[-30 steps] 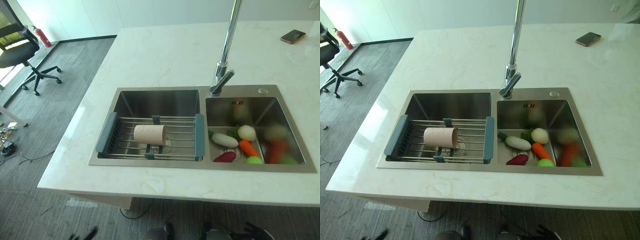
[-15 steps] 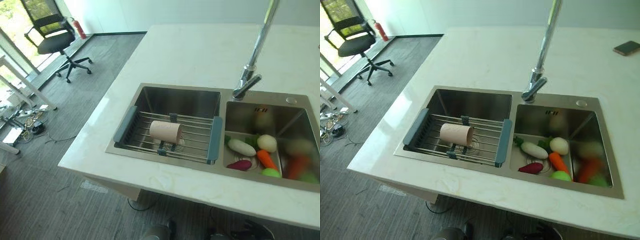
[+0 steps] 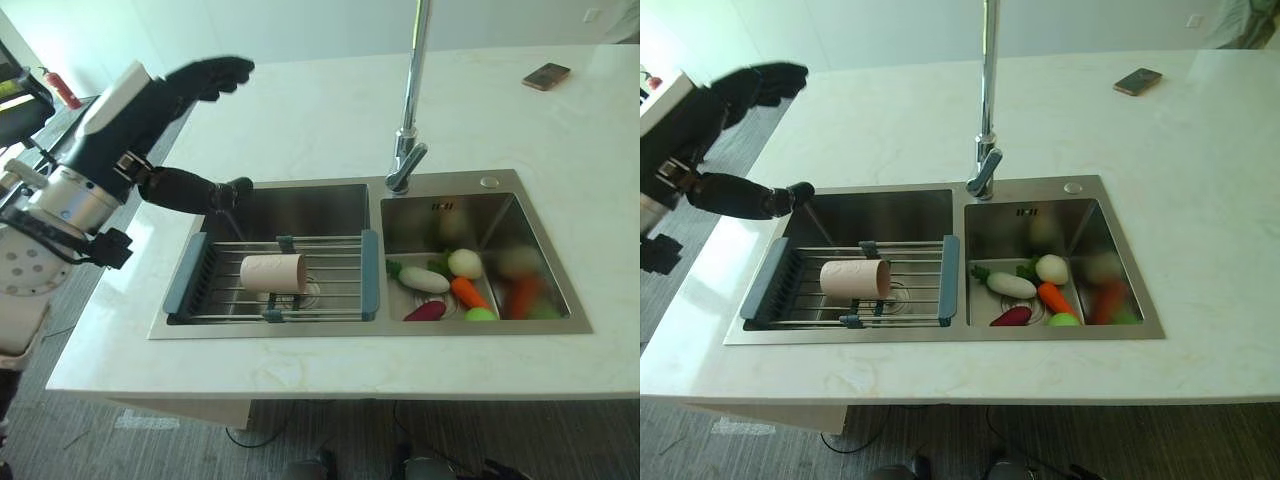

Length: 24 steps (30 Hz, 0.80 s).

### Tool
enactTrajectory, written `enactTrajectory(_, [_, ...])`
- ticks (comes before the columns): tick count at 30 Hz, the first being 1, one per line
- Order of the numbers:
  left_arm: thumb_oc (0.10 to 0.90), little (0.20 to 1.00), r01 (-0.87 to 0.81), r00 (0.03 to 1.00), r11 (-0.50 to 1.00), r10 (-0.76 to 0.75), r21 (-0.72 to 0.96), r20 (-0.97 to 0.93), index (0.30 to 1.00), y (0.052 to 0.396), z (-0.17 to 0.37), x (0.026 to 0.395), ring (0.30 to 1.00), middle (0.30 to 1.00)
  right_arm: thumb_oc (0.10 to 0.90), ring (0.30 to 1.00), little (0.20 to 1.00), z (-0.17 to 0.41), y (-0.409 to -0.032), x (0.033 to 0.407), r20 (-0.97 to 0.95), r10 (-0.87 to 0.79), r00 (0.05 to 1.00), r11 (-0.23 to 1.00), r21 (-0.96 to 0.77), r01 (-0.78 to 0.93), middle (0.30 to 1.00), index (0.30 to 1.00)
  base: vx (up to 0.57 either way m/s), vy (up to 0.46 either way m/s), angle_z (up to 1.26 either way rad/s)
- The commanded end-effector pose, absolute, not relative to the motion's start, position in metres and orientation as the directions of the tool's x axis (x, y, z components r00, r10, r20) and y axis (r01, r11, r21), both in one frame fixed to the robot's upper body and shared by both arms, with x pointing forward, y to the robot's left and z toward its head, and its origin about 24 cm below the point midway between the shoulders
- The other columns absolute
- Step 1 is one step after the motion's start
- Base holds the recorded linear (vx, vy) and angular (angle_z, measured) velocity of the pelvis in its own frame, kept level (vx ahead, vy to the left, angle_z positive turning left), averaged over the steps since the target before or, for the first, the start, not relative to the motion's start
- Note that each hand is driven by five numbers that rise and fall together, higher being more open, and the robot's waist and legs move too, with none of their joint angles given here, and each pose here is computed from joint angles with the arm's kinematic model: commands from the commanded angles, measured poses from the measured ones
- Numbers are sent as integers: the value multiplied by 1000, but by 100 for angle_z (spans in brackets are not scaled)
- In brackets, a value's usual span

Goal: Place the dishes in the dishwasher.

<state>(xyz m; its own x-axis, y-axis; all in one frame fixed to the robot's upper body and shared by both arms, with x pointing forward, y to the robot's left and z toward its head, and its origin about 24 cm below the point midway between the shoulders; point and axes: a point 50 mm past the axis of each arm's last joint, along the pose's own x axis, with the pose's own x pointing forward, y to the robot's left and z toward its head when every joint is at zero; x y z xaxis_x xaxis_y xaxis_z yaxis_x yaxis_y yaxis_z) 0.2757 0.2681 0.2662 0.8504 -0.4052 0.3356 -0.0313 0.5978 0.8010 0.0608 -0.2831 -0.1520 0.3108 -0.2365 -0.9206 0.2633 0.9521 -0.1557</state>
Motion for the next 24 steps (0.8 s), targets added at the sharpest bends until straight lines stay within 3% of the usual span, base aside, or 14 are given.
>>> enactTrajectory(1, [800, 900, -265, 763, 589, -357, 764, 539, 900, 276, 317, 269, 900, 900, 800, 900, 900, -145, -296, 73, -896, -266, 356, 930, -141, 339, 900, 900, 23, 8, -22])
enactTrajectory(7, [800, 900, -157, 851, 476, -379, 865, 363, 900, 273, 293, 288, 900, 900, 800, 900, 900, -145, -296, 72, -893, -258, 368, 928, -124, 350, 900, 900, 1, 12, -13])
enactTrajectory(9, [800, 900, -59, 875, 452, -407, 890, 264, 900, 273, 285, 292, 900, 900, 800, 900, 900, -145, -295, 72, -893, -257, 368, 927, -121, 354, 900, 900, 0, 0, 0])
enactTrajectory(10, [800, 900, 73, 890, 440, -434, 895, 141, 900, 271, 275, 296, 900, 900, 800, 900, 900, -145, -295, 71, -893, -257, 369, 926, -118, 360, 900, 900, 8, 18, -7])
enactTrajectory(14, [800, 900, 315, 871, 351, -475, 882, -122, 900, 253, 253, 310, 900, 900, 800, 900, 900, -143, -299, 75, -897, -257, 360, 922, -116, 370, 900, 900, -30, 50, -10])
enactTrajectory(19, [800, 900, 378, 865, 310, -455, 872, -213, 900, 251, 249, 315, 900, 900, 800, 900, 900, -142, -301, 78, -891, -267, 367, 909, -106, 404, 900, 900, -13, 28, -6])
enactTrajectory(24, [800, 900, 295, 897, 299, -414, 907, -156, 900, 259, 251, 315, 900, 900, 800, 900, 900, -140, -302, 83, -884, -268, 384, 908, -99, 407, 900, 900, 0, 11, 3])
